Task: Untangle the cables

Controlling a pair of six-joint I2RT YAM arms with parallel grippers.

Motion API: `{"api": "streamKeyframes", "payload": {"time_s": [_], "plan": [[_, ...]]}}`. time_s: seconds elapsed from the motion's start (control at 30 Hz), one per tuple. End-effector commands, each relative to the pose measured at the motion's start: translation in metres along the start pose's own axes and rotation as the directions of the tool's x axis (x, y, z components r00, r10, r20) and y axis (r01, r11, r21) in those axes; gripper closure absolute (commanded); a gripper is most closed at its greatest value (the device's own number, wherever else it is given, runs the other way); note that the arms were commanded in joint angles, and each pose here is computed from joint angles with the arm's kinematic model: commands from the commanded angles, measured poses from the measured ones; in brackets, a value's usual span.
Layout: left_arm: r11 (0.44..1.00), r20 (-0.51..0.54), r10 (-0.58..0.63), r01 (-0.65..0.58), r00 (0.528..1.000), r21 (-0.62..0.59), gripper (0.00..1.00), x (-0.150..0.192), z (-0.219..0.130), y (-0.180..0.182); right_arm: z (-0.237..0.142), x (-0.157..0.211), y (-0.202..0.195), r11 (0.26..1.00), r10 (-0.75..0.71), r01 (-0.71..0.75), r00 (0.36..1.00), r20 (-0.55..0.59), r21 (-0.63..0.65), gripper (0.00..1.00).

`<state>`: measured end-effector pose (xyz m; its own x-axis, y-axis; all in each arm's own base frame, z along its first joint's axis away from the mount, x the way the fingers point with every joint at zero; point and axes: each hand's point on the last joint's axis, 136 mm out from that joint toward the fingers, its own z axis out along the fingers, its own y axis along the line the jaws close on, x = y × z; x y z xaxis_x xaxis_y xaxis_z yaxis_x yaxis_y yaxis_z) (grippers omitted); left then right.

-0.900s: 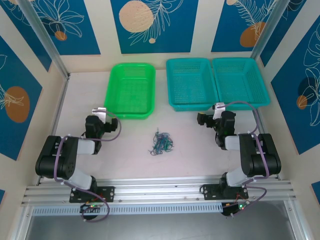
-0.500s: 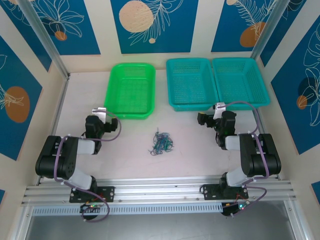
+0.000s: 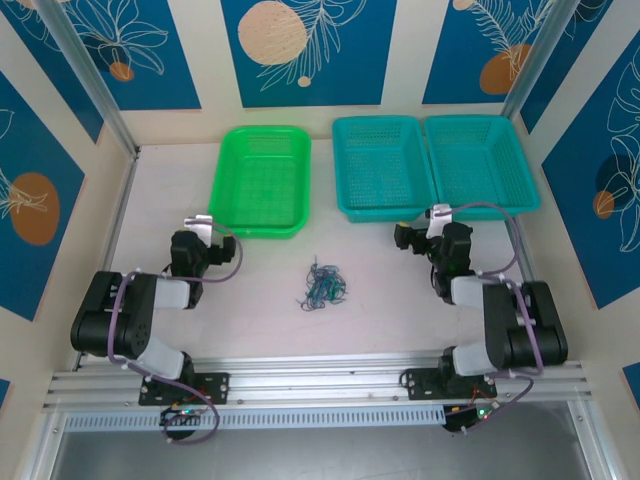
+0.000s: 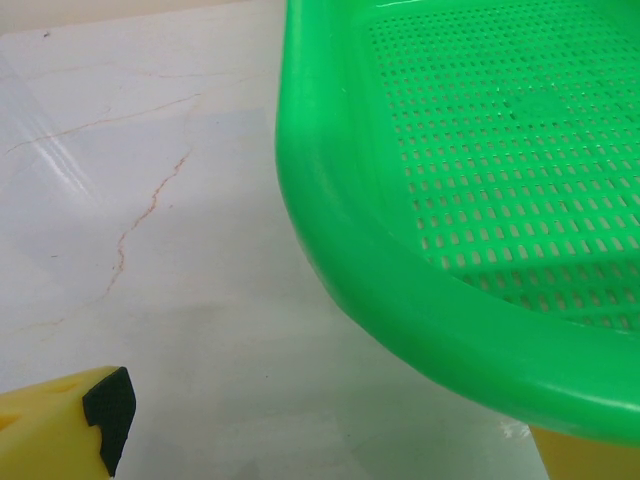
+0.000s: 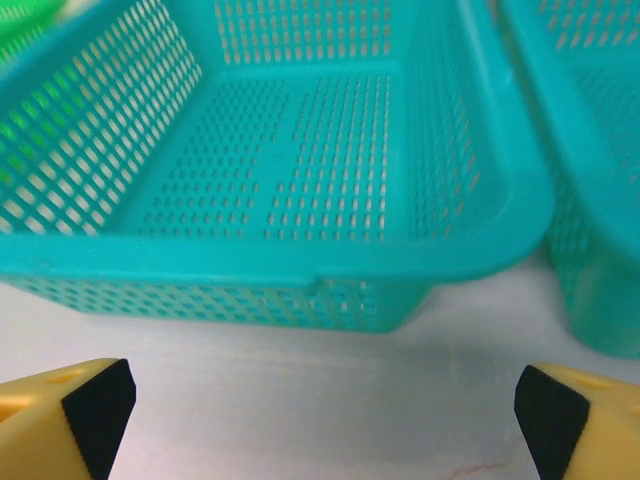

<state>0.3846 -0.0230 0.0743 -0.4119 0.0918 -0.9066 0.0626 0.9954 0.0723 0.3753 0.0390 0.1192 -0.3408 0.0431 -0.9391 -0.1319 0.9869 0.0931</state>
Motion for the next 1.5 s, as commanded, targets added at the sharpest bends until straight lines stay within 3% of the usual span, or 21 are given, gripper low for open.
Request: {"api": "streamKeyframes", "payload": {"time_s": [0.0, 0.17, 0.27, 0.33, 0.43, 0.57, 0.67, 0.77, 0.9, 0.97, 1.13, 1.27, 1.4, 1.47], "plan": [[1.000, 0.055, -0.001, 0.001, 0.999, 0.000, 0.00, -0.017, 0.003, 0.004, -0.030, -0.030, -0.011, 0.991, 0.044, -0.057, 0.993, 0.107, 0.123, 0.01], [0.994, 0.107, -0.041, 0.052, 0.993, -0.101, 0.00, -0.027, -0.016, 0.022, -0.073, -0.052, 0.015, 0.972, 0.232, -0.235, 0.969, 0.084, 0.028, 0.01], [0.988, 0.087, -0.062, 0.074, 0.994, -0.137, 0.00, -0.039, -0.034, 0.028, -0.085, -0.050, 0.059, 0.960, 0.252, -0.255, 0.967, -0.047, -0.117, 0.01], [0.972, 0.062, -0.175, 0.183, 0.983, -0.150, 0.00, -0.050, -0.047, 0.032, -0.090, -0.044, 0.093, 0.944, 0.229, -0.259, 0.960, -0.158, -0.205, 0.00], [0.945, 0.035, -0.324, 0.325, 0.946, -0.027, 0.03, -0.068, -0.067, 0.011, -0.095, -0.029, 0.141, 0.927, 0.137, -0.225, 0.948, -0.286, -0.300, 0.00], [0.893, -0.087, -0.427, 0.435, 0.900, 0.116, 0.09, -0.068, -0.082, -0.023, -0.093, -0.005, 0.188, 0.889, 0.072, -0.245, 0.909, -0.412, -0.386, 0.00], [0.792, -0.237, -0.523, 0.570, 0.819, 0.219, 0.18, -0.058, -0.096, -0.059, -0.093, 0.018, 0.216, 0.870, -0.004, -0.236, 0.873, -0.487, -0.432, 0.01], [0.677, -0.435, -0.536, 0.676, 0.723, 0.290, 0.26, -0.039, -0.122, -0.113, -0.091, 0.044, 0.237, 0.865, -0.019, -0.270, 0.824, -0.566, -0.422, 0.01], [0.614, -0.587, -0.467, 0.721, 0.661, 0.322, 0.29, -0.005, -0.160, -0.169, -0.088, 0.072, 0.254, 0.877, -0.055, -0.251, 0.794, -0.606, -0.409, 0.01], [0.582, -0.650, -0.460, 0.759, 0.604, 0.293, 0.32, 0.015, -0.173, -0.185, -0.082, 0.083, 0.252, 0.905, -0.056, -0.222, 0.785, -0.617, -0.364, 0.00], [0.606, -0.691, -0.449, 0.761, 0.567, 0.231, 0.40, 0.048, -0.179, -0.203, -0.072, 0.091, 0.249, 0.927, -0.031, -0.206, 0.792, -0.610, -0.314, 0.01], [0.563, -0.714, -0.457, 0.794, 0.531, 0.230, 0.48, 0.045, -0.165, -0.232, -0.067, 0.096, 0.253, 0.929, -0.023, -0.211, 0.788, -0.615, -0.305, 0.01], [0.612, -0.756, -0.451, 0.781, 0.474, 0.125, 0.59, 0.063, -0.149, -0.248, -0.065, 0.099, 0.254, 0.933, -0.002, -0.222, 0.784, -0.620, -0.284, 0.04], [0.573, -0.754, -0.485, 0.813, 0.443, 0.108, 0.60, 0.068, -0.142, -0.255, -0.064, 0.100, 0.254, 0.933, -0.003, -0.222, 0.784, -0.620, -0.284, 0.08]]}}
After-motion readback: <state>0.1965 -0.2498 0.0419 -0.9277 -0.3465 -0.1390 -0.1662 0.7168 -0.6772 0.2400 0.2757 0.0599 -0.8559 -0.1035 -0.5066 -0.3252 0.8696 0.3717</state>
